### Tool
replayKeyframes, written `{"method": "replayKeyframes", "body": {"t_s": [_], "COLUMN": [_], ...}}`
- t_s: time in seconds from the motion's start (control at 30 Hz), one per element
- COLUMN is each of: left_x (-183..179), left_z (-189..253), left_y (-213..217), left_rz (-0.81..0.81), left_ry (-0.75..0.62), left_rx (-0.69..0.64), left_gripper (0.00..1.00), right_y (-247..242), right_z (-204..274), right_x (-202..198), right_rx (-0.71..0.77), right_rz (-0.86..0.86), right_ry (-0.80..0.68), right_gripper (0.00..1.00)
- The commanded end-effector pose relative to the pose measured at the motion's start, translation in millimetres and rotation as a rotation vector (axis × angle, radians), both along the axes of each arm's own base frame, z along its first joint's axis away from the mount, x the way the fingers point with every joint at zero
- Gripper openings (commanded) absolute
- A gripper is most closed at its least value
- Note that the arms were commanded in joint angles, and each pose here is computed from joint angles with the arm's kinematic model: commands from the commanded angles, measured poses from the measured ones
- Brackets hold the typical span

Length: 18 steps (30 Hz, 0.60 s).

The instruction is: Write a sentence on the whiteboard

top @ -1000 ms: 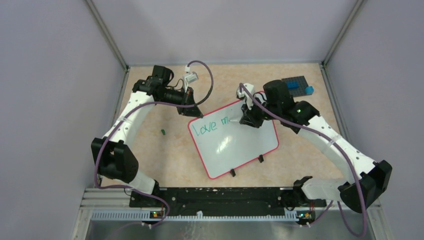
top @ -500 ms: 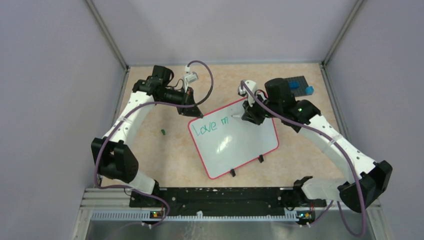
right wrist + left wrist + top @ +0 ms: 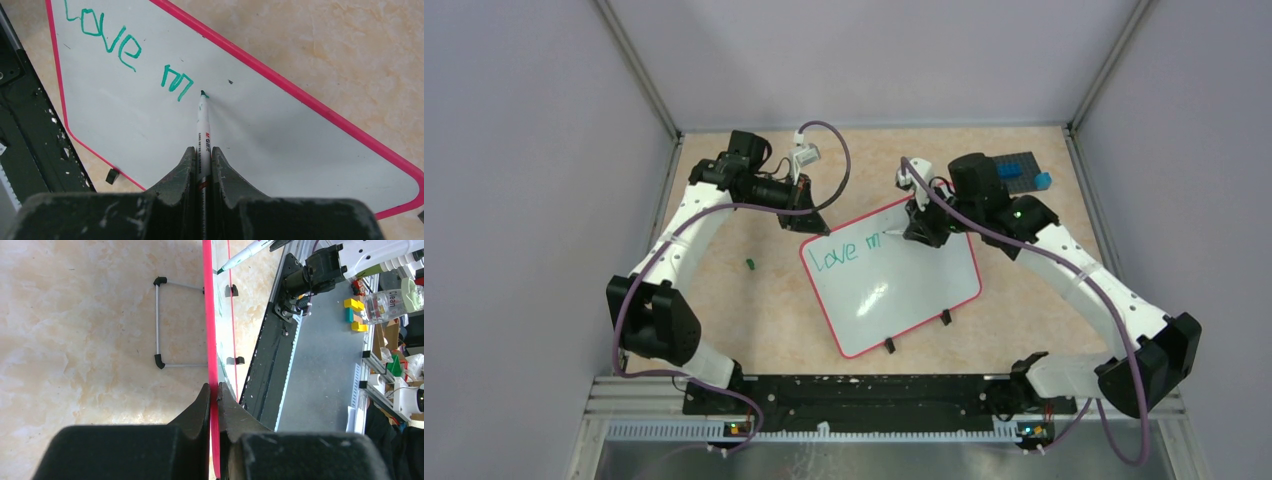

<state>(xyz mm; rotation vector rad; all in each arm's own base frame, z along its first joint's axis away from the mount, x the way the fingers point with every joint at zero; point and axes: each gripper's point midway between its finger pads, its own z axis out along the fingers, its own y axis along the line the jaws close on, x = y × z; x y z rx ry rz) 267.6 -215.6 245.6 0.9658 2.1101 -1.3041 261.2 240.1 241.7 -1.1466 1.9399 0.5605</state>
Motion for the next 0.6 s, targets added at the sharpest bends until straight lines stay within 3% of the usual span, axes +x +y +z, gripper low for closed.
{"method": "replayKeyframes", "body": {"t_s": [0.0, 0.57], "left_x": [-11.3, -10.8], "left_z": [1.1, 0.0], "left_y": [-4.5, -4.3], "left_rz": [-0.036, -0.034], "left_ry": [-0.002, 0.0], "left_rx": [-0.007, -0.003], "left_gripper": [0.0, 0.0], "right_y": [8.9, 3.9], "right_z": [17.5, -7.8], "right_x": [11.9, -7.2], "right_rx": [0.045, 0.006], "right_rz": [0.0, 0.024], "right_ry": [-0.046, -0.007], "right_gripper": [0.0, 0.0]}}
